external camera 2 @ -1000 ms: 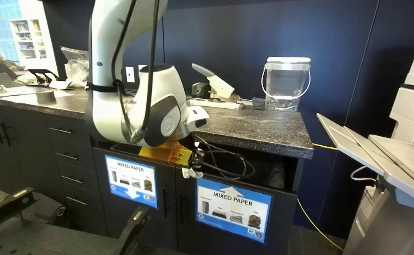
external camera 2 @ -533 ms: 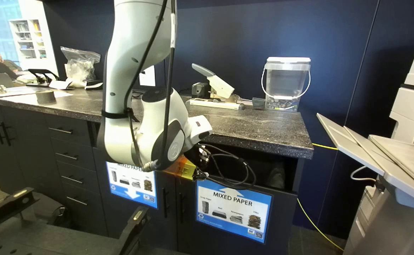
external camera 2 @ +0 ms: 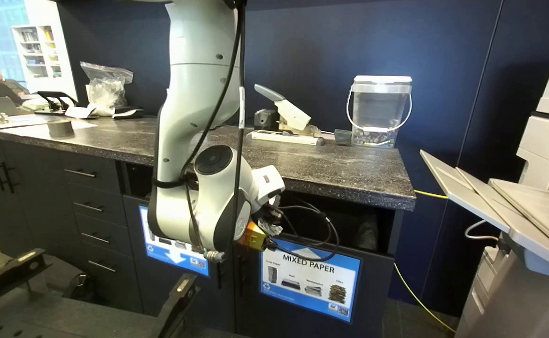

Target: Put the tissues in the rubbish bin.

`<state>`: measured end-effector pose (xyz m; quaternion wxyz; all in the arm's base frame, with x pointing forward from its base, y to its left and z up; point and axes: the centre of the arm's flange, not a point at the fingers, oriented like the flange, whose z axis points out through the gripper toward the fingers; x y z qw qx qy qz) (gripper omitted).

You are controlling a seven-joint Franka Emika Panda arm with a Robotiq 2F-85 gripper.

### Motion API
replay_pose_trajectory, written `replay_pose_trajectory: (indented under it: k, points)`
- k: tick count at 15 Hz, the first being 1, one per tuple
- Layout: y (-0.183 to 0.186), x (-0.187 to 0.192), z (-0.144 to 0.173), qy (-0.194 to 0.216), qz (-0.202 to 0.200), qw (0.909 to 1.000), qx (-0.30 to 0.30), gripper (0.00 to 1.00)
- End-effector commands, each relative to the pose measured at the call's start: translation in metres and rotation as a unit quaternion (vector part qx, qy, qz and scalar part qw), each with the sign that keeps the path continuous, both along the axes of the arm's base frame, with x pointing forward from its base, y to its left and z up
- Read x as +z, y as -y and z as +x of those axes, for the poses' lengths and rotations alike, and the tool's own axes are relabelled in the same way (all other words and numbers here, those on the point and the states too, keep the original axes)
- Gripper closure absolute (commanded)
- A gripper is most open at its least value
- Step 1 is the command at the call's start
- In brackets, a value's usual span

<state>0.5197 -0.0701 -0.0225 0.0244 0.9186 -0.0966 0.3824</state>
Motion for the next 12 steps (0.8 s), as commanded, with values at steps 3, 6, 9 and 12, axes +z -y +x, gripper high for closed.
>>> replay_pose_trajectory:
  k: [3,6,9,12]
  points:
    - [0.008,-0.039,0.032,0.074,-0.012,0.9972,-0.002,0.88]
    - [0.007,-0.047,0.051,0.095,-0.021,0.9952,0.006,0.87]
    - [0.006,-0.050,0.067,0.111,-0.032,0.9932,0.015,0.88]
    - [0.004,-0.054,0.075,0.126,-0.039,0.9910,0.022,0.87]
